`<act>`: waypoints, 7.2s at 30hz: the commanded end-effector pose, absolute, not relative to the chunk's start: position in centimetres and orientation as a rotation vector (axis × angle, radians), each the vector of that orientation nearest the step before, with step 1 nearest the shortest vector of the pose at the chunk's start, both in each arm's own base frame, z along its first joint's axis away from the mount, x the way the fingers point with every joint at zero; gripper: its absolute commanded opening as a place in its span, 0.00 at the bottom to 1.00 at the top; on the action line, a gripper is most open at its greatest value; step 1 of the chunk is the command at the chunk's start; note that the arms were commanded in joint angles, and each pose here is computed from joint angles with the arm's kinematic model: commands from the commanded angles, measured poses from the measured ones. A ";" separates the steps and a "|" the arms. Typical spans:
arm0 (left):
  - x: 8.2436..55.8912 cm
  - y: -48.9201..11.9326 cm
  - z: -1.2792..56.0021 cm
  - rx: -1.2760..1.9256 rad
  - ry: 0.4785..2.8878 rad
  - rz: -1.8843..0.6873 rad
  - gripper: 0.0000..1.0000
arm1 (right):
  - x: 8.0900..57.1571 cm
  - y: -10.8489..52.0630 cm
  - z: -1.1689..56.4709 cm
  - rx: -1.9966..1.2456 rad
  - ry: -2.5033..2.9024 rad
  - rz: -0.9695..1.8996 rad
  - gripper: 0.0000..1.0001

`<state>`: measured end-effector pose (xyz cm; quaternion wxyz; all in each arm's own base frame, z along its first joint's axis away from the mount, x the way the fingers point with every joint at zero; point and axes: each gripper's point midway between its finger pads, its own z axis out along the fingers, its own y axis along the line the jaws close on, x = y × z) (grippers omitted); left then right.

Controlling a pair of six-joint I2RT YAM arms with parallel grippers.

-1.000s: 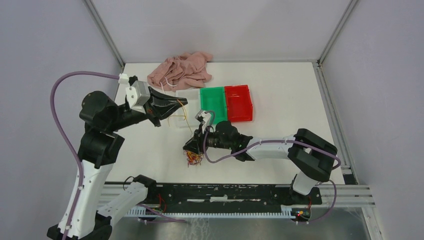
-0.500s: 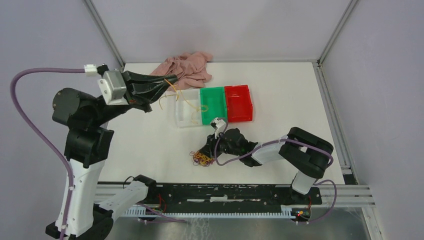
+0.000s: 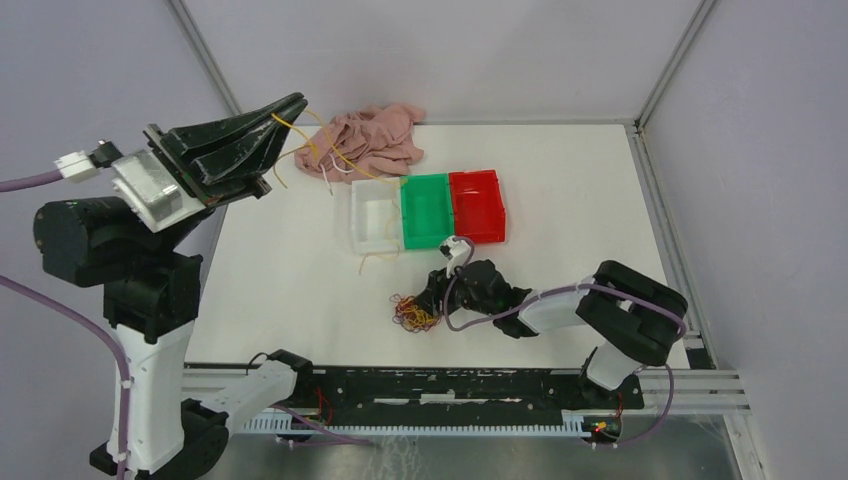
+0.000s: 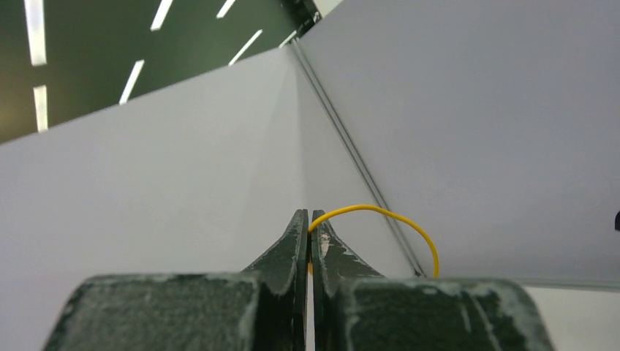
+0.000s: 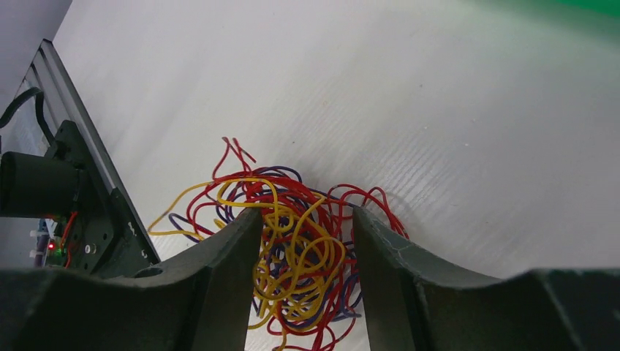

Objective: Untangle the cables
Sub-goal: Untie the cable, then place the cable in the bin, then adjust the bin at the center of the board, then untie the cable.

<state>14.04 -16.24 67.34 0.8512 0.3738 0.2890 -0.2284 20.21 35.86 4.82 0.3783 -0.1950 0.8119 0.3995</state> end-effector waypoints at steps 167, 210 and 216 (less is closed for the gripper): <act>43.6 -10.0 16.7 0.823 2.101 -0.203 0.96 | 39.4 18.6 18.5 0.118 2.103 0.537 0.68; 38.3 -11.0 18.0 1.046 2.025 -0.265 0.99 | 29.6 26.7 15.1 -0.236 2.174 0.763 0.52; 34.4 -11.1 20.1 1.122 2.059 -0.342 0.99 | 22.9 33.5 14.5 -0.484 2.184 0.942 0.48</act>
